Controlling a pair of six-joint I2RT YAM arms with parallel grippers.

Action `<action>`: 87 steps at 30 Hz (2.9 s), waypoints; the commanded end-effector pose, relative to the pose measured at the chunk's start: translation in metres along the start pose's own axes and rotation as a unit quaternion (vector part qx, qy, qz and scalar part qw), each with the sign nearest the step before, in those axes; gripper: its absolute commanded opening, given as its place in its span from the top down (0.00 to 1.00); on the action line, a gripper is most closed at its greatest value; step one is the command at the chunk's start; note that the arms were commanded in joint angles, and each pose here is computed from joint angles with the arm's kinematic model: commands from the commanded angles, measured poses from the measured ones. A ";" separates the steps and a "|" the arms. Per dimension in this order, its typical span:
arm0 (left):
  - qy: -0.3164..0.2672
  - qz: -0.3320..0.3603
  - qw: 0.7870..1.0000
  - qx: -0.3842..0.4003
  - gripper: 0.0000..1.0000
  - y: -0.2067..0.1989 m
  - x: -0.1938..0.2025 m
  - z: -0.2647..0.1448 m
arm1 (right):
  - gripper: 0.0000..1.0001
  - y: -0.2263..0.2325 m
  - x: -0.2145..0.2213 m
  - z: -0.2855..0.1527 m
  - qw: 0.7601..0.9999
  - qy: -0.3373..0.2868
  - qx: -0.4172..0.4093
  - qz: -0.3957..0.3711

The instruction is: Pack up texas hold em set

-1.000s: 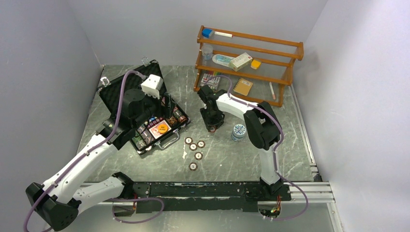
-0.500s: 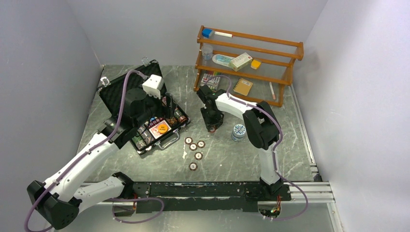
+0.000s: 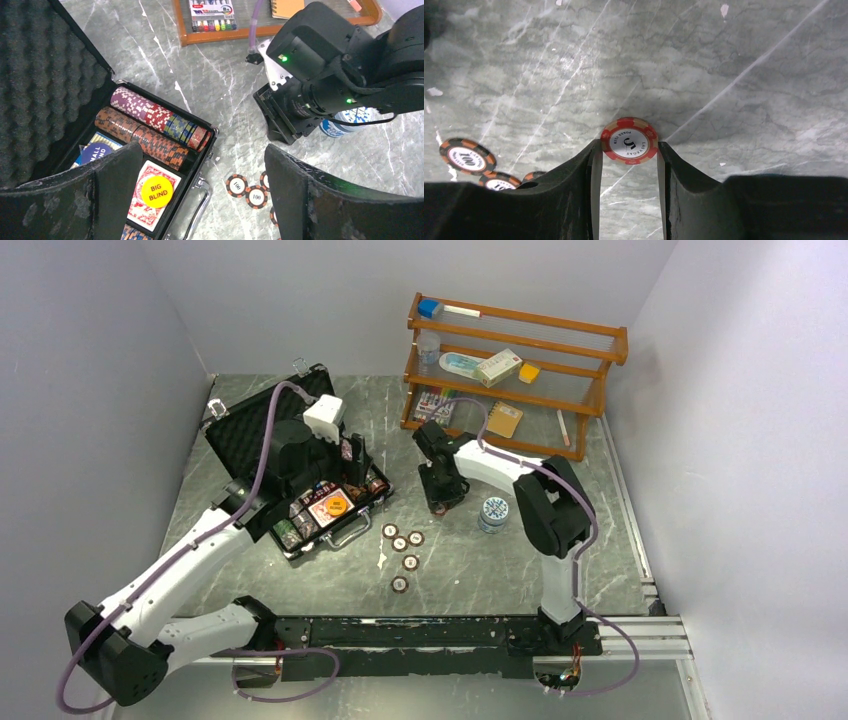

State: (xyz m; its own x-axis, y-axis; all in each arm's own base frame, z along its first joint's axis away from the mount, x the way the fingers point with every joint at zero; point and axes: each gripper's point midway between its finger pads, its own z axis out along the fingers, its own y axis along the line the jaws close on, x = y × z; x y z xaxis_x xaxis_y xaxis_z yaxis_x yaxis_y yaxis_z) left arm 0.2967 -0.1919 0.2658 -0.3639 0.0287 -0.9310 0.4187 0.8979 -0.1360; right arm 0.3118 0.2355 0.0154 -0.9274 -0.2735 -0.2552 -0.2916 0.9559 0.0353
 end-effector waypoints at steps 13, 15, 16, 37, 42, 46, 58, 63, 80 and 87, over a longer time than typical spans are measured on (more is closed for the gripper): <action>0.080 -0.102 0.990 0.048 0.13 -0.026 0.063 0.031 | 0.59 0.027 -0.016 -0.050 0.990 -0.098 -0.095 0.044; 0.082 -0.116 0.989 0.031 0.13 -0.021 0.069 0.031 | 0.57 0.029 -0.016 -0.046 0.991 -0.092 -0.093 0.036; 0.079 -0.121 0.989 0.018 0.13 -0.016 0.069 0.030 | 0.56 0.031 -0.016 -0.043 0.992 -0.088 -0.089 0.031; -0.054 -0.131 0.979 -0.148 0.10 0.048 0.005 -0.021 | 0.26 0.125 -0.030 0.004 0.982 -0.111 -0.060 -0.142; -0.054 -0.127 0.979 -0.149 0.10 0.049 0.005 -0.020 | 0.29 0.124 -0.028 0.019 0.983 -0.099 -0.045 -0.147; -0.053 -0.123 0.980 -0.150 0.10 0.050 0.005 -0.020 | 0.36 0.123 -0.029 0.026 0.983 -0.099 -0.039 -0.147; -0.052 -0.119 0.980 -0.152 0.09 0.051 0.008 -0.019 | 0.58 0.082 0.003 0.022 0.991 -0.040 0.014 -0.125; -0.052 -0.119 0.980 -0.151 0.09 0.051 0.009 -0.018 | 0.58 0.049 0.025 0.013 0.993 -0.006 0.032 -0.117; -0.053 -0.119 0.980 -0.152 0.09 0.053 0.018 -0.020 | 0.45 0.026 0.075 0.011 0.989 0.107 0.006 -0.102; -0.055 -0.117 0.980 -0.150 0.09 0.052 0.016 -0.021 | 0.51 0.021 0.075 0.029 0.990 0.116 0.012 -0.083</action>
State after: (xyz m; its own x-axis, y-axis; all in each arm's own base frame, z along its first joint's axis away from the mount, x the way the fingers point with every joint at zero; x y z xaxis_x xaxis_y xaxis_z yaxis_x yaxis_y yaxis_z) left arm 0.2940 -0.1370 0.2447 -0.3520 -0.2216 -0.9094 0.0648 0.9635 -0.2599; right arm 0.2588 0.2575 0.0084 -0.8771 -0.4538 -0.1572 -0.4618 0.8868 0.0162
